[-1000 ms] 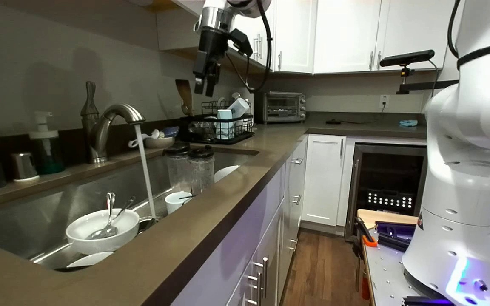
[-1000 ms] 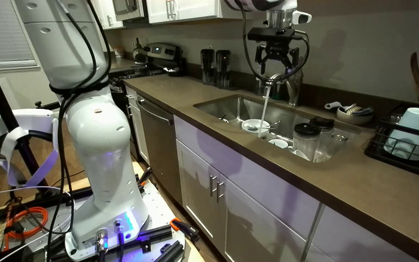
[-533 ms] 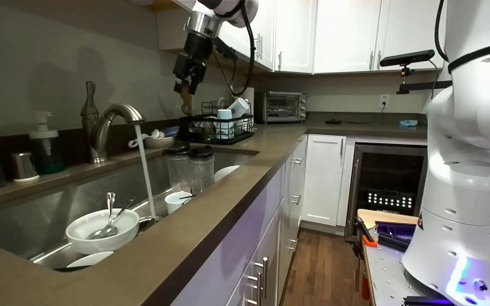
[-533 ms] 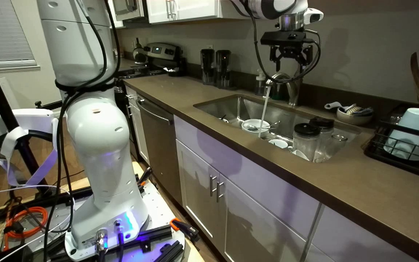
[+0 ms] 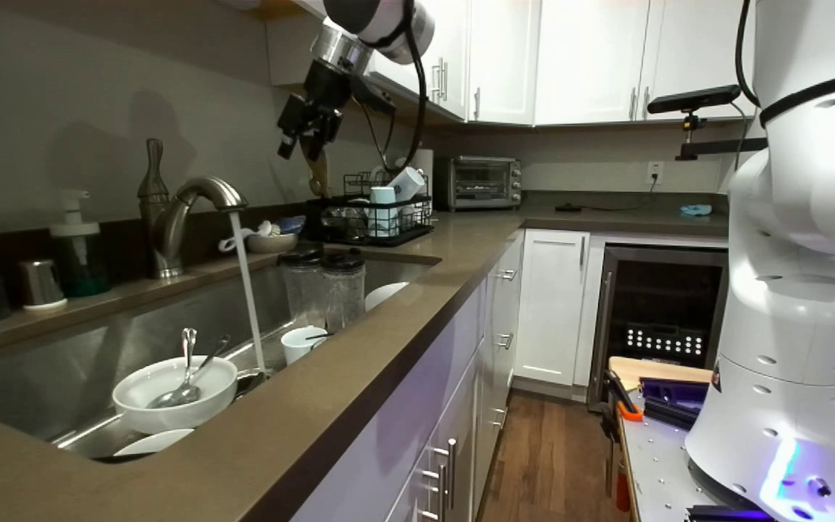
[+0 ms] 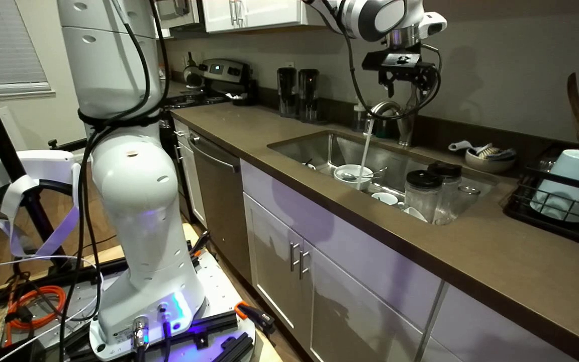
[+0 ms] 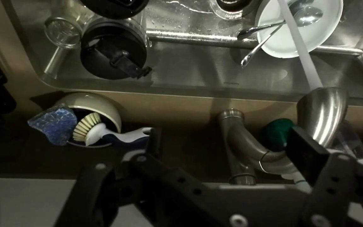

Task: Turn the faucet down

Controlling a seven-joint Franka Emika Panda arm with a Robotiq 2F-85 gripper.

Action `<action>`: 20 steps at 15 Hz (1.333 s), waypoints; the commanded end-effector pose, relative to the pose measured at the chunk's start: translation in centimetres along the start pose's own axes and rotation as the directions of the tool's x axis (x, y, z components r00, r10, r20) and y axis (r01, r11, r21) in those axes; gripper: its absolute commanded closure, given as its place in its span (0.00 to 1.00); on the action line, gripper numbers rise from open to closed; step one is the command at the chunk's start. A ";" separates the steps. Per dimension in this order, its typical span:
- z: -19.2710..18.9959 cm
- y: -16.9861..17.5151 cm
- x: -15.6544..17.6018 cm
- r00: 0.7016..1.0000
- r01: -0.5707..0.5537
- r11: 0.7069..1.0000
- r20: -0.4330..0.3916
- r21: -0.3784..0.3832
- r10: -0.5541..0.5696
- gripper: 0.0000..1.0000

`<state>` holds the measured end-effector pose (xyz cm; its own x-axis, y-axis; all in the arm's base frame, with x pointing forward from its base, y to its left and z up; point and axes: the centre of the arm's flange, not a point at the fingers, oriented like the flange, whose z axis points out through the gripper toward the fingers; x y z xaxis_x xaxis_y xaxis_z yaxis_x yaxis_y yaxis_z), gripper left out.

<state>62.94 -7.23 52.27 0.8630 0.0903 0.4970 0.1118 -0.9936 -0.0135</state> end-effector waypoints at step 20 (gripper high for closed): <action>4.4 -4.0 3.8 0.933 -0.099 0.989 -0.357 -0.111 0.054 0.11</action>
<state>66.78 -3.43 50.08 0.6746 0.0193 0.7380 0.0038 -0.9997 0.0227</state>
